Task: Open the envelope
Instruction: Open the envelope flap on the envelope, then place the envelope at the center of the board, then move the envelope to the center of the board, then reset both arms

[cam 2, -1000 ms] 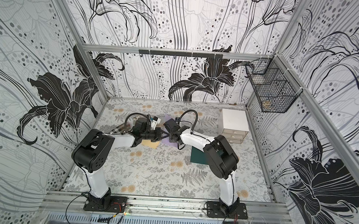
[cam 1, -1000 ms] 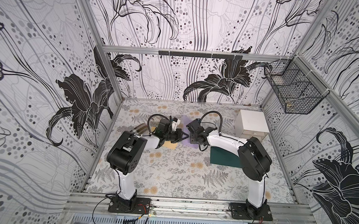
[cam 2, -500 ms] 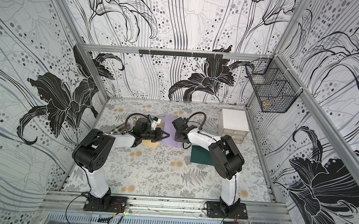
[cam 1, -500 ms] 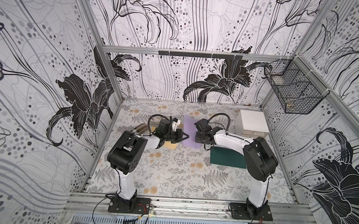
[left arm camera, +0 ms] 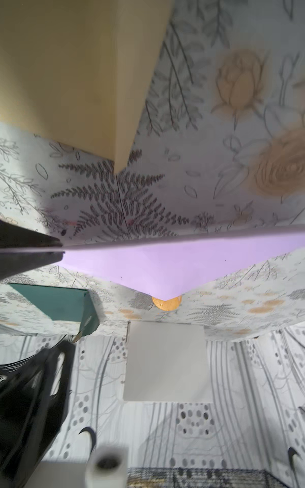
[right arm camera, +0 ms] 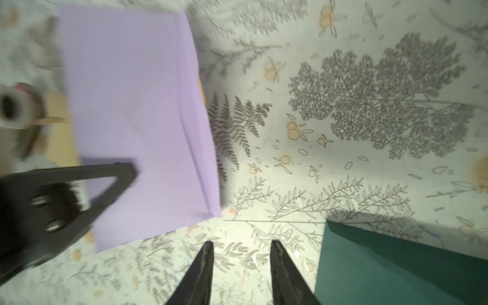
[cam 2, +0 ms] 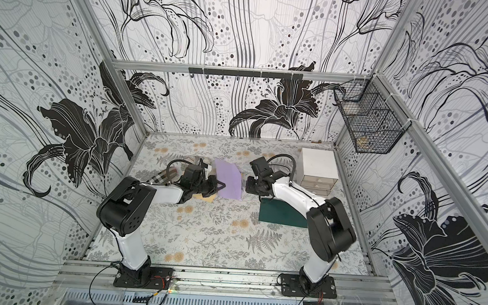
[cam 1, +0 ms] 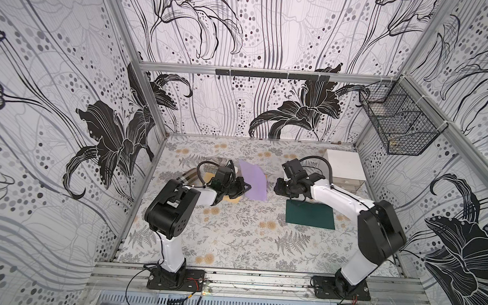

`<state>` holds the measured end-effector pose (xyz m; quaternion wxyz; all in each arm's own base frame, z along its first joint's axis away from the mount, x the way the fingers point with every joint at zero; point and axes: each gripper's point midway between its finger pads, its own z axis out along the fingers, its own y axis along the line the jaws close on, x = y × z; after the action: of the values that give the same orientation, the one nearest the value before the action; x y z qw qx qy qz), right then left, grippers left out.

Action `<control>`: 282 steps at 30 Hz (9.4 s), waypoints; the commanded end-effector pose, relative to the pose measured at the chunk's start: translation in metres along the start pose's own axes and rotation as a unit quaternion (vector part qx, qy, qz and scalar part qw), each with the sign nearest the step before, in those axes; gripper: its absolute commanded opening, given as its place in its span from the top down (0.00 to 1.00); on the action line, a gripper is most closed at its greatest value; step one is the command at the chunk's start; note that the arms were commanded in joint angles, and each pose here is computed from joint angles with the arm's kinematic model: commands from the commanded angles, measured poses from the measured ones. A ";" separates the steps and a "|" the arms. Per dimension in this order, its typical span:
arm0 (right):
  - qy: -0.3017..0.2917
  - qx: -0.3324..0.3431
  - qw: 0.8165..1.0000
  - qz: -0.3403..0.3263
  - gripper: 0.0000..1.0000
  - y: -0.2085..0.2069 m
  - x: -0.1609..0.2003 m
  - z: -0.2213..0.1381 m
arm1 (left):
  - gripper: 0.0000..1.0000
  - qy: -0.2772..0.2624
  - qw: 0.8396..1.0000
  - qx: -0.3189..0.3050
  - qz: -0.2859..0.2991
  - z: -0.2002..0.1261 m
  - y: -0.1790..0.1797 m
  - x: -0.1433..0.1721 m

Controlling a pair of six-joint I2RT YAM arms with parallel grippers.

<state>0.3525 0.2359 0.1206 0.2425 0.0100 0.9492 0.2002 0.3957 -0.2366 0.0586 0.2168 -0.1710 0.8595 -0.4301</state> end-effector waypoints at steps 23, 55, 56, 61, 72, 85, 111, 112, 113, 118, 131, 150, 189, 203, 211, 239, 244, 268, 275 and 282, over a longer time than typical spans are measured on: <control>0.045 -0.112 0.993 -0.014 0.63 0.032 0.070 -0.003 | 0.33 -0.183 0.981 -0.066 0.018 -0.043 -0.031 0.042; 0.118 0.176 0.975 -0.060 0.60 -0.068 0.011 0.074 | 0.33 -0.075 0.992 -0.022 0.100 -0.045 0.002 -0.031; 0.116 0.182 0.974 -0.064 0.60 -0.068 0.004 0.076 | 0.33 -0.076 0.992 -0.020 0.101 -0.046 0.000 -0.032; 0.103 0.194 0.973 -0.072 0.60 -0.056 -0.027 0.085 | 0.33 -0.078 0.992 -0.018 0.102 -0.048 -0.001 -0.032; 0.098 0.212 0.970 -0.064 0.59 -0.057 -0.066 0.117 | 0.33 -0.079 0.991 -0.013 0.105 -0.049 -0.004 -0.032; 0.070 0.145 0.985 -0.062 0.48 -0.036 -0.068 0.104 | 0.33 -0.072 0.992 -0.001 0.101 -0.047 -0.006 -0.029; 0.042 0.010 0.998 -0.048 0.48 0.060 -0.022 0.125 | 0.33 -0.068 0.993 0.004 0.099 -0.045 -0.006 -0.028; 0.048 0.011 0.998 -0.049 0.48 0.060 -0.017 0.128 | 0.33 -0.068 0.993 0.003 0.097 -0.045 -0.006 -0.028; 0.055 0.011 0.997 -0.050 0.49 0.060 -0.012 0.131 | 0.33 -0.067 0.993 0.002 0.098 -0.044 -0.005 -0.028; 0.077 0.020 0.995 -0.060 0.49 0.048 0.015 0.130 | 0.33 -0.070 0.993 -0.001 0.099 -0.046 -0.006 -0.029; 0.138 -0.009 0.987 -0.079 0.50 0.044 0.077 0.111 | 0.33 -0.080 0.991 -0.016 0.110 -0.051 -0.004 -0.032; -0.072 0.057 0.986 -0.138 0.00 0.052 -0.017 -0.023 | 0.33 -0.092 0.988 -0.023 0.122 -0.060 -0.007 -0.034; -0.290 0.304 0.904 -0.080 0.00 -0.236 -0.048 -0.066 | 0.33 -0.097 0.986 -0.049 0.128 -0.058 0.003 -0.037; -0.373 0.228 0.890 -0.131 0.00 -0.229 -0.045 -0.055 | 0.33 -0.093 0.986 -0.048 0.127 -0.057 0.004 -0.036; -0.347 0.219 0.902 -0.134 0.00 -0.226 -0.043 -0.050 | 0.33 -0.100 0.985 -0.050 0.128 -0.061 0.004 -0.037; -0.346 0.219 0.902 -0.134 0.00 -0.226 -0.043 -0.050 | 0.27 -0.299 0.869 -0.291 0.266 -0.162 0.015 -0.082; -0.346 0.219 0.903 -0.134 0.00 -0.226 -0.043 -0.050 | 0.24 -0.403 0.765 -0.351 0.358 -0.208 0.012 -0.099; -0.346 0.218 0.903 -0.134 0.00 -0.226 -0.043 -0.050 | 0.01 -0.475 0.742 -0.350 0.319 -0.246 0.104 -0.132; -0.346 0.219 0.903 -0.134 0.00 -0.226 -0.043 -0.050 | 0.01 -0.475 0.742 -0.349 0.320 -0.246 0.104 -0.132; -0.346 0.218 0.903 -0.134 0.00 -0.226 -0.043 -0.050 | 0.01 -0.423 0.787 -0.330 0.305 -0.230 0.118 -0.148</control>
<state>0.3797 0.0046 0.0833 0.5570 0.0070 0.8282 -0.0616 0.3746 0.0532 0.1178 0.6117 -0.1225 0.7714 0.1255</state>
